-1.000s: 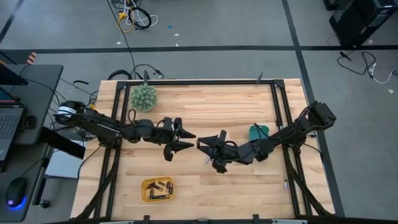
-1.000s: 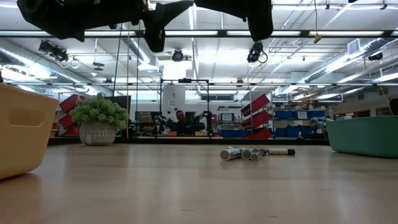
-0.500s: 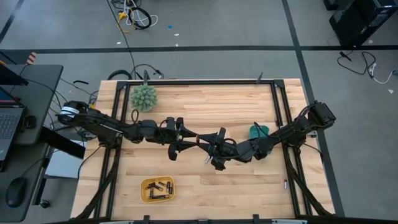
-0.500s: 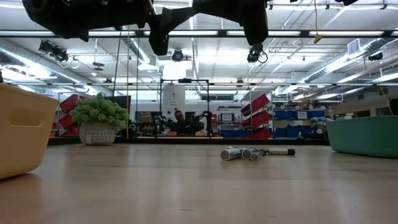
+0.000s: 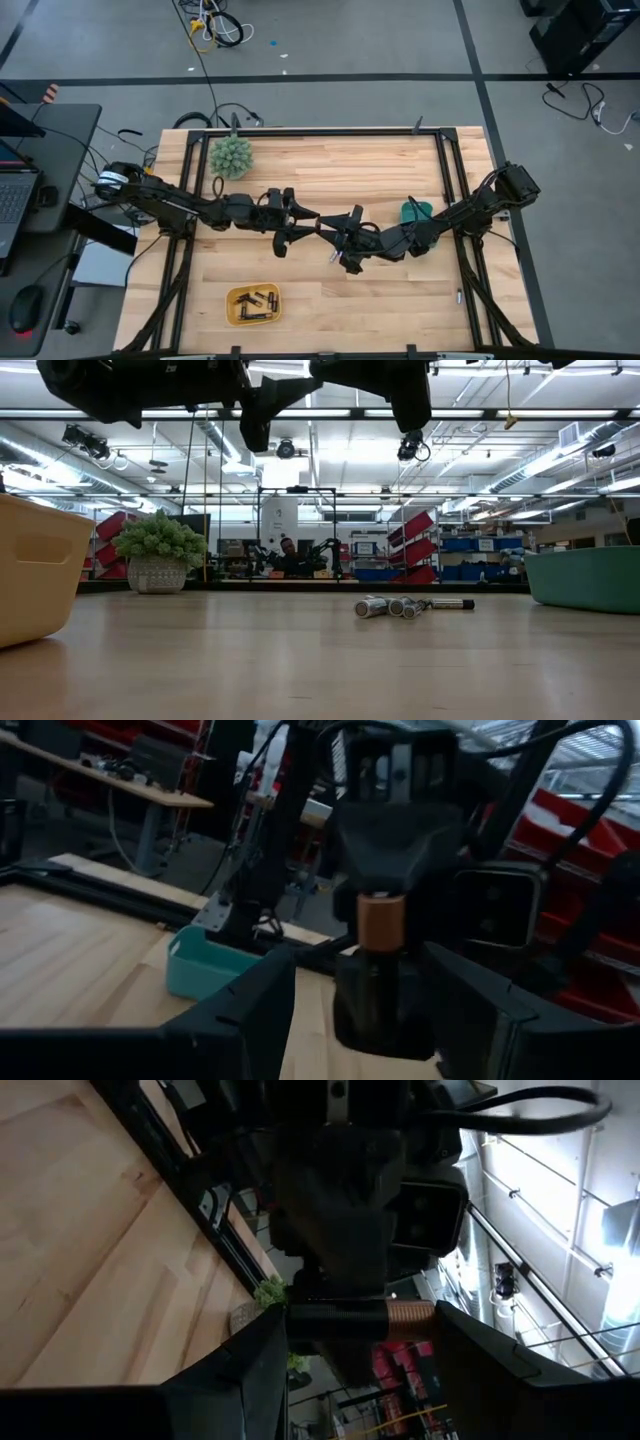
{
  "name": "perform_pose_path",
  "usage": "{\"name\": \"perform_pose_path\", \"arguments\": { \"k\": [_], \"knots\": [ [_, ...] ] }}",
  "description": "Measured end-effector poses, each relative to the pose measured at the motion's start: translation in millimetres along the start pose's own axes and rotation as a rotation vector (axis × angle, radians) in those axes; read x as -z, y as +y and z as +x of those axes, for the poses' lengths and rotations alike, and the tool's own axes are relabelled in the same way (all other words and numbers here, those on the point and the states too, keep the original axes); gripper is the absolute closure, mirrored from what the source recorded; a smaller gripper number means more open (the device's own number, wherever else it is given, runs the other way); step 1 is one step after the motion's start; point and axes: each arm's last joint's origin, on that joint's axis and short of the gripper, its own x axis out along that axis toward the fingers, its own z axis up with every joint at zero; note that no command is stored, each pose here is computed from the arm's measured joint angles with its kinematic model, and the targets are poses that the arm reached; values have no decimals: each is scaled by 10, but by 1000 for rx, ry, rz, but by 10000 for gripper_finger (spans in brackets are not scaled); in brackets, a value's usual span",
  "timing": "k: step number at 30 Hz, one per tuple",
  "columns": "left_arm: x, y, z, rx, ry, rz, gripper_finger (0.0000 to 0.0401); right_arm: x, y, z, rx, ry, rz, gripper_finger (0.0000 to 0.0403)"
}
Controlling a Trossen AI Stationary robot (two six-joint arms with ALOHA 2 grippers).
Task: Sort batteries
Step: Put the black battery into the yellow bin
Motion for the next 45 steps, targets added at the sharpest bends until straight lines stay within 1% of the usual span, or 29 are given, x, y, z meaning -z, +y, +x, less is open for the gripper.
{"name": "perform_pose_path", "arguments": {
  "k": [6, 10, 17, 20, 27, 36, 42, 45],
  "knots": [
    [71, 28, 41, -12, 6, 3, 192, 2, -5, 3, 4, 1, 4, 194],
    [54, 21, 47, -2, -20, 3, 192, 1, -8, 3, 7, 1, 7, 194],
    [49, 19, 47, -2, -25, 19, 195, 2, -8, 3, 8, 4, 16, 194],
    [46, 26, 47, -26, -34, 20, 202, 3, -9, 3, 9, 6, 16, 194],
    [45, 29, 47, -37, -38, 23, 235, 6, -8, 4, 9, 9, 15, 194],
    [45, 28, 46, -36, -37, 24, 289, 13, 2, 5, 1, 16, 13, 194],
    [46, 32, 46, -45, -38, 25, 321, 62, 19, 32, -21, 39, 55, 194],
    [44, 32, 46, -46, -40, 23, 333, 68, 16, 38, -20, 41, 53, 194]
  ]
}}
